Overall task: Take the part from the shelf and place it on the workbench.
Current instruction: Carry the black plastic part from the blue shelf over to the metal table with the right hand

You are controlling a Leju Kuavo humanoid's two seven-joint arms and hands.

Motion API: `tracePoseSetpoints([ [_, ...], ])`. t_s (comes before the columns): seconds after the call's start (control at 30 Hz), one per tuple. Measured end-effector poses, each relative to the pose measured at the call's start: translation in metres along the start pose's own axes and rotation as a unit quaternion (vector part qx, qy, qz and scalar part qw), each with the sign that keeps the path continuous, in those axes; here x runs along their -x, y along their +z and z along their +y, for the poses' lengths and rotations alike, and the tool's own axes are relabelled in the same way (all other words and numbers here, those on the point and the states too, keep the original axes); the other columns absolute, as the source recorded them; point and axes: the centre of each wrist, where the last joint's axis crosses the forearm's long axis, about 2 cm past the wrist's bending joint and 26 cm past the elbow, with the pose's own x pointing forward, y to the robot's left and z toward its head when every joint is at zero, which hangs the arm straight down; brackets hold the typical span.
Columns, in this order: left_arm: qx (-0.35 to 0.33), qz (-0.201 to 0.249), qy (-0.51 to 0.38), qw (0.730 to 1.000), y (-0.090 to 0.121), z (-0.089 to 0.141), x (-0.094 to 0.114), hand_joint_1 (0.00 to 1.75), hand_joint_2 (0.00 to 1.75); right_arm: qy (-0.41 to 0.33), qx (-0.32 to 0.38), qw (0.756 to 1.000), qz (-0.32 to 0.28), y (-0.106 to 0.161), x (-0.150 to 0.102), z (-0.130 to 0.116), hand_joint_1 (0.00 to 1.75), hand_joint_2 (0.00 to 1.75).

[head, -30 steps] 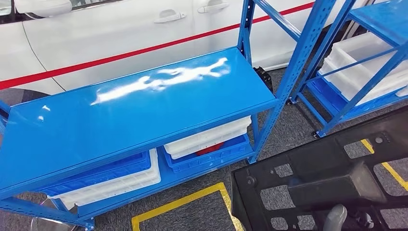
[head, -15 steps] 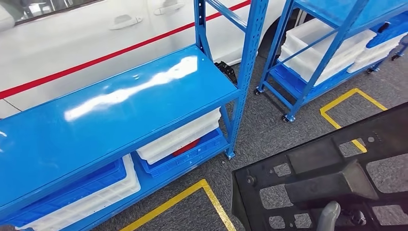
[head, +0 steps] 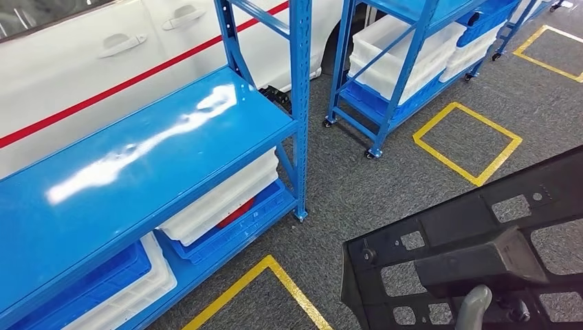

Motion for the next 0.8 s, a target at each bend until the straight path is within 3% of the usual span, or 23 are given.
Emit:
tracePoseSetpoints([
  [0.27,0.036,-0.015,-0.033,0.999,-0.003,0.005,-0.002,0.00,0.00,0.121,0.046,0.991,-0.014,-0.003,-0.004,0.007,1.75,1.75],
  [0.53,0.041,-0.045,-0.048,0.997,-0.012,0.015,-0.014,0.00,0.00,0.140,0.037,0.989,-0.024,-0.002,-0.005,0.013,1.75,1.75],
  [0.8,0.047,-0.048,-0.085,0.994,-0.020,0.031,-0.021,0.00,0.00,0.215,0.003,0.976,-0.037,0.007,-0.001,0.015,1.75,1.75],
])
